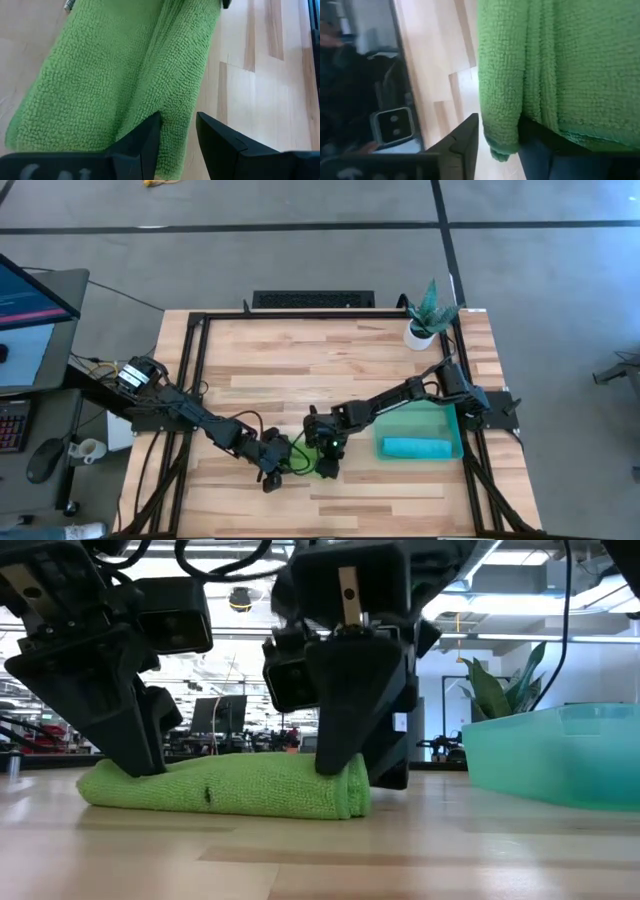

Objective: Roll microfiber towels into tight, uniform cylinder then place into a basket
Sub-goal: Roll the green microfiber towel

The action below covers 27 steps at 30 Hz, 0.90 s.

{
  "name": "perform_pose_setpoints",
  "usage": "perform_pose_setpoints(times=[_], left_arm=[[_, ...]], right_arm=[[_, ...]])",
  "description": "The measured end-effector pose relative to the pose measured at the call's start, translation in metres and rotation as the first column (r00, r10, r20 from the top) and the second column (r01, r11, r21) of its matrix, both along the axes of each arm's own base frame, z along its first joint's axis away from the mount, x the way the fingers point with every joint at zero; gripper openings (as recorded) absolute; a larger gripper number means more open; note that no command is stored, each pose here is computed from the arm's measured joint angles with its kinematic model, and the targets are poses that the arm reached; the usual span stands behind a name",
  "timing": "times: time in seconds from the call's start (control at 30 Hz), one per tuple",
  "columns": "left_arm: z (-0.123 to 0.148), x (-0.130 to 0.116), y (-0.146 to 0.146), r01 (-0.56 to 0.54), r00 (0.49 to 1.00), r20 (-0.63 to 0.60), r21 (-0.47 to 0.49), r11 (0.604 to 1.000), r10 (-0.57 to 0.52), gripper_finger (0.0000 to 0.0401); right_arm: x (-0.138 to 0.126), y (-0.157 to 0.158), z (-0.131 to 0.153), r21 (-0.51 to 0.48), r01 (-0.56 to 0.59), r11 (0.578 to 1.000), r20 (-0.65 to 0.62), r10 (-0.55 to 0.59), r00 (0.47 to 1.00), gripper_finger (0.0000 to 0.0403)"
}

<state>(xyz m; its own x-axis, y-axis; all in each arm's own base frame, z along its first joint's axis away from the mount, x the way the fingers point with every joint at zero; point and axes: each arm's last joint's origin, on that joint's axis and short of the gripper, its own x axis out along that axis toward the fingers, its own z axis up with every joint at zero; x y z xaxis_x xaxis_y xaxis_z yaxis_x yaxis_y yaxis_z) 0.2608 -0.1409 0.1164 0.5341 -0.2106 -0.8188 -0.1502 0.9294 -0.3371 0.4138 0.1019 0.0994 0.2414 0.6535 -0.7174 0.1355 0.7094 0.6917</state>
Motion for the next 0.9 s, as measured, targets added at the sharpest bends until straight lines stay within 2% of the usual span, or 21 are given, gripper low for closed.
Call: perform_pose_setpoints(times=[0.07, 0.2, 0.3, 0.43, 0.5, 0.73, 0.9], left_arm=[[0.0, 0.001, 0.002, -0.022, 1.0, -0.008, -0.018, 1.0, 0.022, 0.0125], [0.0, 0.004, 0.006, -0.082, 0.996, -0.022, -0.053, 0.995, 0.081, 0.0125], [-0.001, 0.004, 0.008, -0.102, 0.995, -0.03, -0.06, 0.993, 0.1, 0.0125], [-0.001, 0.005, 0.009, -0.128, 0.992, -0.023, -0.059, 0.99, 0.127, 0.0125], [-0.001, 0.005, 0.009, -0.133, 0.991, -0.021, -0.055, 0.99, 0.132, 0.0125], [-0.001, 0.005, 0.009, -0.134, 0.991, -0.015, -0.047, 0.99, 0.133, 0.0125], [-0.001, 0.005, 0.009, -0.134, 0.991, -0.013, -0.043, 0.99, 0.134, 0.0125]], right_arm=[[0.0, -0.008, 0.002, 0.048, -0.007, 0.999, -0.02, 0.008, 1.0, 0.0152], [-0.006, -0.024, 0.016, -0.025, -0.018, 1.0, -0.016, 0.018, 1.0, 0.0149], [-0.02, -0.033, 0.029, -0.133, -0.026, 0.991, -0.073, 0.017, 0.997, 0.0139], [-0.026, -0.041, 0.061, -0.341, 0.022, 0.94, 0.013, -0.019, 1.0, 0.0127], [-0.028, -0.038, 0.069, -0.394, 0.043, 0.918, 0.049, -0.025, 0.998, 0.0123], [-0.034, -0.008, 0.099, -0.354, 0.016, 0.935, 0.188, 0.055, 0.981, 0.0121], [-0.025, 0.013, 0.113, -0.303, 0.032, 0.953, 0.368, 0.086, 0.926, 0.012]])
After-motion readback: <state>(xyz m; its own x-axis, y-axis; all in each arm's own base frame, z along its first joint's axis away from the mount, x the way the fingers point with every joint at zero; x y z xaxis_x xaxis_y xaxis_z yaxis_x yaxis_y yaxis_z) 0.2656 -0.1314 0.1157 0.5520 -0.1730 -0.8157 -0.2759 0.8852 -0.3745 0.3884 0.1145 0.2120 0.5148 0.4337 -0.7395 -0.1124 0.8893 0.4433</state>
